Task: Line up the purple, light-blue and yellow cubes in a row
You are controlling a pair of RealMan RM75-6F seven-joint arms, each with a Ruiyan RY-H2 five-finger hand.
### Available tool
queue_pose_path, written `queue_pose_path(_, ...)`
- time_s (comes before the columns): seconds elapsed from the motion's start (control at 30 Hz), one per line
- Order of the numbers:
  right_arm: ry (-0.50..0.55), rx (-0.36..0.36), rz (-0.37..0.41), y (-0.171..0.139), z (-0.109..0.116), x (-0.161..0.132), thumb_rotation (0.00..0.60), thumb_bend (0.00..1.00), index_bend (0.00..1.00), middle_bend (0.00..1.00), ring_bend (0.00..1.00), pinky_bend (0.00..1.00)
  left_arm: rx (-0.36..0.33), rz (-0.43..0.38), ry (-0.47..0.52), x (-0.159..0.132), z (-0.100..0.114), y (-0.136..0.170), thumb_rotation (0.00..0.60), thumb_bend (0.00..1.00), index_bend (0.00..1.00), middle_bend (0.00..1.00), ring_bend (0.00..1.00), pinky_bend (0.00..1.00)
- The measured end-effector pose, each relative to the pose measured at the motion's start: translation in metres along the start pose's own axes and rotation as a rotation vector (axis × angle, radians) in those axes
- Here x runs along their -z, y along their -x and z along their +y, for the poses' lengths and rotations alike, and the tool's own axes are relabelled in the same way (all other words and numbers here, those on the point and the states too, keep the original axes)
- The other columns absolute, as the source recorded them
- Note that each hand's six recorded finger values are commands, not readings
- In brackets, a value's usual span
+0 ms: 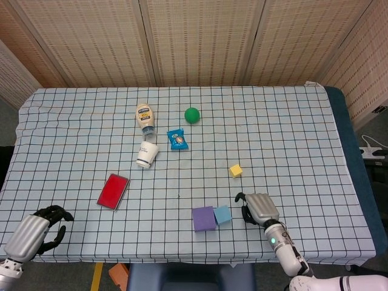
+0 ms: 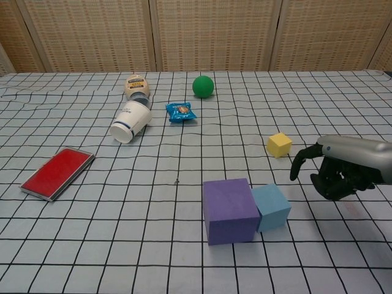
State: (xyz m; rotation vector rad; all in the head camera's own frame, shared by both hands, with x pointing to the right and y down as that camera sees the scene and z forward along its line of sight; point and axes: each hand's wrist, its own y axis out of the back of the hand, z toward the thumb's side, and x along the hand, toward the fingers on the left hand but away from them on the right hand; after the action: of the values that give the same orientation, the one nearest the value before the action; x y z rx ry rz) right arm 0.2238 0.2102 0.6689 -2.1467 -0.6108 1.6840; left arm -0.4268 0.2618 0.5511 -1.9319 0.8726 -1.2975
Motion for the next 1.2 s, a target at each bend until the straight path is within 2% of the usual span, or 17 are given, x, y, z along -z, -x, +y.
queue_pose_path(0.13, 0.035, -0.033, 0.018, 0.001, -0.004, -0.004, 0.6, 0.81, 0.42, 0.9, 0.78, 0.88, -0.001, 0.002, 0.001, 0.001, 0.0, 0.0, 0.6, 0.57, 0.44, 0.44, 0.29, 0.41)
queue_pose_path(0.3, 0.093, -0.079, 0.044, 0.002, -0.008, -0.009, 0.6, 0.81, 0.44, 0.91, 0.79, 0.88, -0.002, 0.001, 0.003, 0.001, 0.001, 0.0, 0.6, 0.57, 0.44, 0.45, 0.29, 0.41)
queue_pose_path(1.2, 0.129, -0.107, 0.064, 0.009, -0.017, -0.011, 0.6, 0.81, 0.45, 0.92, 0.8, 0.88, 0.002, 0.001, 0.01, 0.001, 0.001, 0.0, 0.6, 0.57, 0.44, 0.46, 0.3, 0.42)
